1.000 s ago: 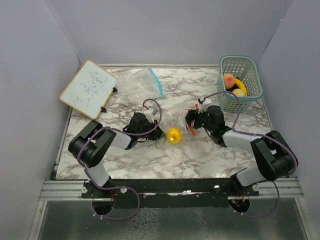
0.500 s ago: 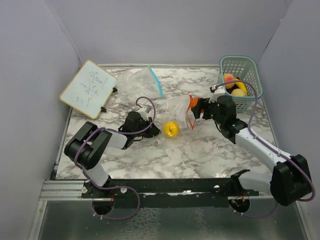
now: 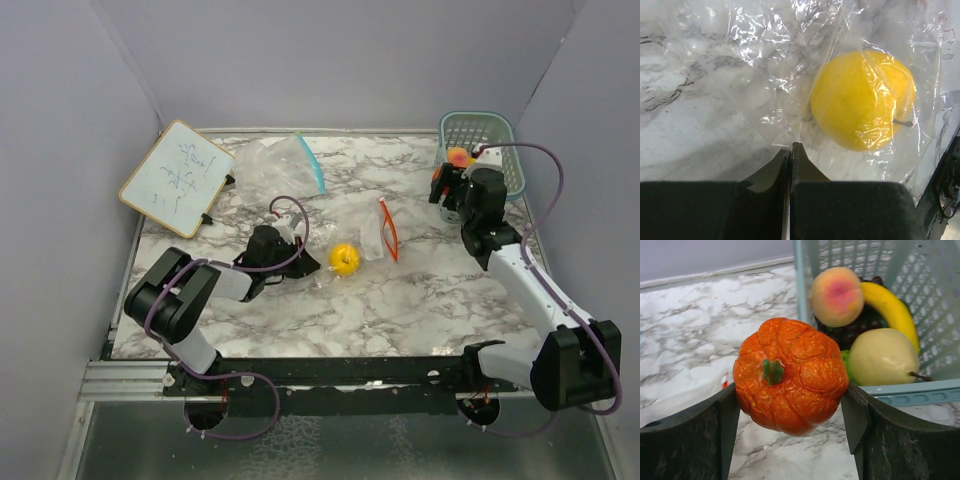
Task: Open the zip-top bag and remove the fake food
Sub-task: Place the fake vegetable in the bin.
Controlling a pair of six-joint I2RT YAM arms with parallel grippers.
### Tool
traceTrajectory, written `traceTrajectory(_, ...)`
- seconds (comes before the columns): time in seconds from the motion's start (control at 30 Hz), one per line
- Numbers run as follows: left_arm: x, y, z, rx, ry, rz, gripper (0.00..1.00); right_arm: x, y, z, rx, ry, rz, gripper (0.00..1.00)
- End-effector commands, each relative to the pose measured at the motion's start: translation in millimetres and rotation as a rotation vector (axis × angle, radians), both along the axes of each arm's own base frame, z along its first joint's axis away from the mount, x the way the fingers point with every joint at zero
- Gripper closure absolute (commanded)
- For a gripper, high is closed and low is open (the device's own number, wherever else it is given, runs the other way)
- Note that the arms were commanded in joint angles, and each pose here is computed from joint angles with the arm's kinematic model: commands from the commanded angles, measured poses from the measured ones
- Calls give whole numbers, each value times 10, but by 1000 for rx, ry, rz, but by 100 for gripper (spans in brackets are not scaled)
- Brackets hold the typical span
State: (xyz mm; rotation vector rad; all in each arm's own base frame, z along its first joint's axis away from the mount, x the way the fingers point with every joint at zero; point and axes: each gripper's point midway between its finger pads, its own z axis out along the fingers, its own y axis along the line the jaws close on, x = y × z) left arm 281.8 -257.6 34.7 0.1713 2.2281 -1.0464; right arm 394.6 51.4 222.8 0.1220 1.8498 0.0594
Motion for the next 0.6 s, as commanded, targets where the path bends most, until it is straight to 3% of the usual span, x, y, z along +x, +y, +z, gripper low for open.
traceTrajectory(0.0,-40,71,-2,23,-17,6,100,190,-543,155,7,-78,-207,35)
traceTrajectory(0.3,-70,81,-19,28,-14,-1,100,330,-1064,-14,31,-60,-362,32)
traceTrajectory(0.57,-54,56,-9,26,-13,-11,100,338,-1081,125,-6,-92,-346,0)
